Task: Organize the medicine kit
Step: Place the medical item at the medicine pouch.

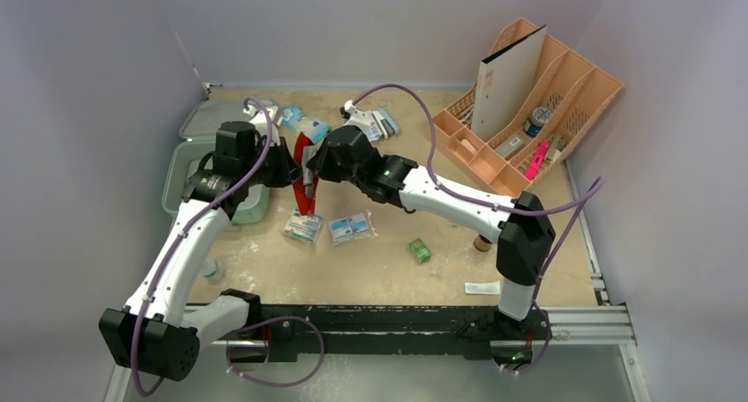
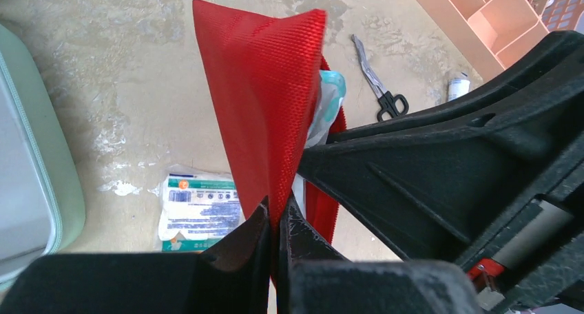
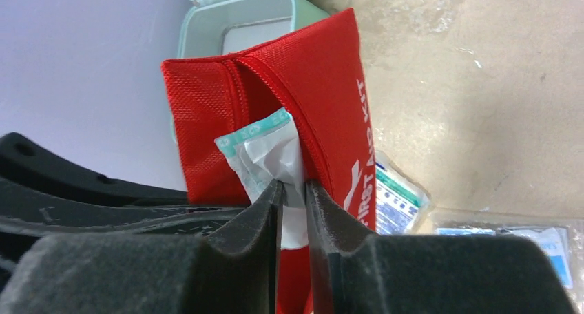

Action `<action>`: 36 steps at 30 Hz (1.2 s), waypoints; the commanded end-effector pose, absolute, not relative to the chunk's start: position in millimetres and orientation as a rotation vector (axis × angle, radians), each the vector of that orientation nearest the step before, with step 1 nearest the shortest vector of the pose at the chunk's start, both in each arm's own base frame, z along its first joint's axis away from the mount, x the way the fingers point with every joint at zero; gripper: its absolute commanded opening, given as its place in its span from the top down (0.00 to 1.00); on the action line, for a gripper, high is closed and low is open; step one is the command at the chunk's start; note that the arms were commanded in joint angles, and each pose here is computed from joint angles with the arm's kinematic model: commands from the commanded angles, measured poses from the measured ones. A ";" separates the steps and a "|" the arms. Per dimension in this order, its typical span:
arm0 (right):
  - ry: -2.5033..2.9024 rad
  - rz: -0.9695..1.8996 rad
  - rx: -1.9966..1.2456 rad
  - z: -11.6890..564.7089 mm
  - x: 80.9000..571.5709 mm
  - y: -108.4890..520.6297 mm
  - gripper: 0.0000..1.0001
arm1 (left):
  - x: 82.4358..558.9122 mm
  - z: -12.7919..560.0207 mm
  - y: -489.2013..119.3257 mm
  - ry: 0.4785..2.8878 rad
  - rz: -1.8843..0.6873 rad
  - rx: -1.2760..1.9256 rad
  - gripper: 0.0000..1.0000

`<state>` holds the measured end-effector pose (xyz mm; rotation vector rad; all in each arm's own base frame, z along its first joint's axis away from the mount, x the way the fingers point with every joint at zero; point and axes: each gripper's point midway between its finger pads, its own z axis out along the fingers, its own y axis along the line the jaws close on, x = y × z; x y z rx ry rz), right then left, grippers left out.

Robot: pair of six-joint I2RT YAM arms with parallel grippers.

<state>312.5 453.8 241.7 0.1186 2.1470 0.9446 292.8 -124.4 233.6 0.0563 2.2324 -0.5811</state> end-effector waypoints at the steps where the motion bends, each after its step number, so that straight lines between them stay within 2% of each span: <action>1: 2.121 0.908 0.173 258.8 321.7 446.8 0.76 | 298.1 247.6 -128.6 2.167 -0.617 0.064 1.00; 4: 2.149 0.854 0.154 252.6 321.2 442.0 0.70 | 298.8 247.1 -128.7 2.169 -0.618 0.062 1.00; 9: 2.196 0.810 0.100 248.4 314.9 437.0 0.66 | 299.4 246.5 -128.1 2.171 -0.614 0.055 1.00; 16: 2.200 0.771 0.070 249.6 313.3 429.7 0.75 | 299.6 246.3 -127.9 2.171 -0.613 0.052 1.00; 27: 2.163 0.803 -0.012 262.8 317.1 442.6 0.79 | 300.3 243.9 -126.7 2.174 -0.602 0.050 1.00; 36: 2.220 0.724 -0.011 273.1 281.8 382.6 0.68 | 303.8 236.1 -116.4 2.218 -0.528 0.005 1.00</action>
